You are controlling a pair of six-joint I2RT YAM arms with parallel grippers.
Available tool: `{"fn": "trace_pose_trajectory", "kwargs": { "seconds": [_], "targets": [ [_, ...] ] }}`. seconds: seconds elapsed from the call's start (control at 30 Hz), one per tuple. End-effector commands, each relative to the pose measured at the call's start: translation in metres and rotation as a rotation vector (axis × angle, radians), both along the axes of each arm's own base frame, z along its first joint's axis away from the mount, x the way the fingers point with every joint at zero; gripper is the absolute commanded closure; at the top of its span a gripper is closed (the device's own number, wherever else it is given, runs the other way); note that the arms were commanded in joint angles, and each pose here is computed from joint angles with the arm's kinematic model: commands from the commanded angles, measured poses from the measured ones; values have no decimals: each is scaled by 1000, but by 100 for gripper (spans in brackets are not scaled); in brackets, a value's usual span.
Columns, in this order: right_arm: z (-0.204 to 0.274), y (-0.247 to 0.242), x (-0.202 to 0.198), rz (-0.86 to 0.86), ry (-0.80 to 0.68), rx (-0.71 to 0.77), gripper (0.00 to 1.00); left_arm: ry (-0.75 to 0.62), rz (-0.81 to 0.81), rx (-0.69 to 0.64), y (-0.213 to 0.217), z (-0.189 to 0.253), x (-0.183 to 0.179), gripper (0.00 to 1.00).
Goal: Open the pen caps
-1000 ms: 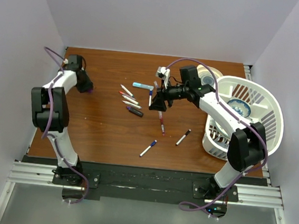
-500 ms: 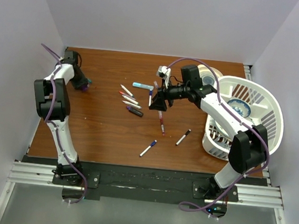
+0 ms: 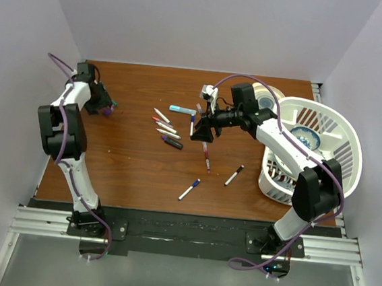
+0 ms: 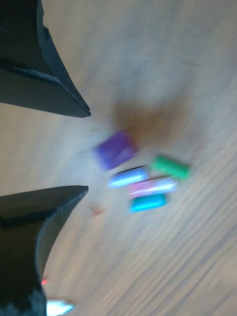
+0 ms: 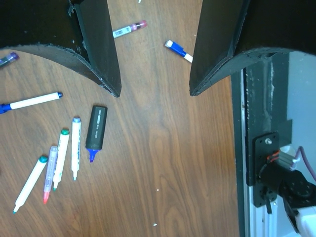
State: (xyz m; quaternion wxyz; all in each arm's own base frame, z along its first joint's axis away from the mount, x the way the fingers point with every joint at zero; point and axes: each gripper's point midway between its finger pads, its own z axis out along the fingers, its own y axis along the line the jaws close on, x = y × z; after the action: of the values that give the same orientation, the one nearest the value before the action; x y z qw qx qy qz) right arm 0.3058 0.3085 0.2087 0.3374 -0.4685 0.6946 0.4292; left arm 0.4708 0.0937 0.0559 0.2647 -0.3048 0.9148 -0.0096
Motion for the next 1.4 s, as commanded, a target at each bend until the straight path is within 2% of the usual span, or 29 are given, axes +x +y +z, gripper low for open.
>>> {"fn": "trace_pose_trajectory", "kwargs": {
  "seconds": [0.0, 0.03, 0.07, 0.13, 0.17, 0.23, 0.27, 0.3, 0.43, 0.57, 0.6, 0.67, 0.7, 0.77, 0.8, 0.93, 1.03, 1.07, 1.13, 1.3, 1.37],
  "targets": [
    [6, -4, -10, 90, -102, 16, 38, -352, -99, -5, -20, 120, -5, 29],
    [4, -5, -13, 108, -108, 18, 36, -393, -108, -14, -25, 131, -11, 27],
    [2, -4, -18, 139, -111, 27, 34, -511, -123, 3, -29, 170, -17, 26],
    [-7, -8, -27, 211, -158, 17, 31, -561, -170, -48, -48, 170, -37, 21],
    [-11, -12, -40, 258, -140, 22, 26, -635, -191, -49, -56, 184, -51, 19],
    [-23, -17, -52, 368, -245, 23, 18, -700, -256, -117, -77, 191, -65, 8],
    [-28, -24, -66, 413, -239, 23, 8, -724, -276, -130, -84, 189, -78, 1],
    [-37, -27, -73, 488, -332, 31, 3, -737, -330, -174, -97, 189, -85, 1],
    [-57, -42, -104, 650, -434, 42, 1, -693, -425, -246, -119, 166, -112, 0],
    [-79, -41, -107, 697, -470, -123, 1, -645, -516, -281, -135, 144, -140, 0],
    [-90, -48, -105, 657, -437, -225, 1, -642, -535, -281, -140, 140, -144, 0],
    [-94, -41, -105, 641, -452, -273, 1, -606, -567, -291, -154, 128, -153, 0],
    [-93, -41, -104, 591, -410, -293, 1, -586, -644, -299, -176, 124, -158, 1],
    [-88, -43, -95, 515, -381, -329, 1, -530, -696, -306, -196, 115, -163, 4],
    [-81, -44, -89, 459, -355, -334, 1, -506, -790, -333, -227, 112, -174, 6],
    [-44, -69, -50, 208, -322, -289, 2, -394, -932, -327, -280, 86, -201, 12],
    [-31, -91, -24, 29, -326, -294, 2, -329, -1023, -290, -316, 69, -222, 19],
    [-18, -94, -17, -12, -368, -264, 2, -311, -1017, -242, -320, 61, -220, 21],
    [-14, -110, -5, -136, -317, -234, 3, -268, -1088, -220, -344, 48, -236, 24],
    [0, -133, 13, -303, -263, -130, 7, -237, -1143, -148, -387, 33, -251, 41],
    [3, -136, 15, -319, -270, -118, 8, -216, -1132, -103, -396, 26, -247, 43]
  ]
}}
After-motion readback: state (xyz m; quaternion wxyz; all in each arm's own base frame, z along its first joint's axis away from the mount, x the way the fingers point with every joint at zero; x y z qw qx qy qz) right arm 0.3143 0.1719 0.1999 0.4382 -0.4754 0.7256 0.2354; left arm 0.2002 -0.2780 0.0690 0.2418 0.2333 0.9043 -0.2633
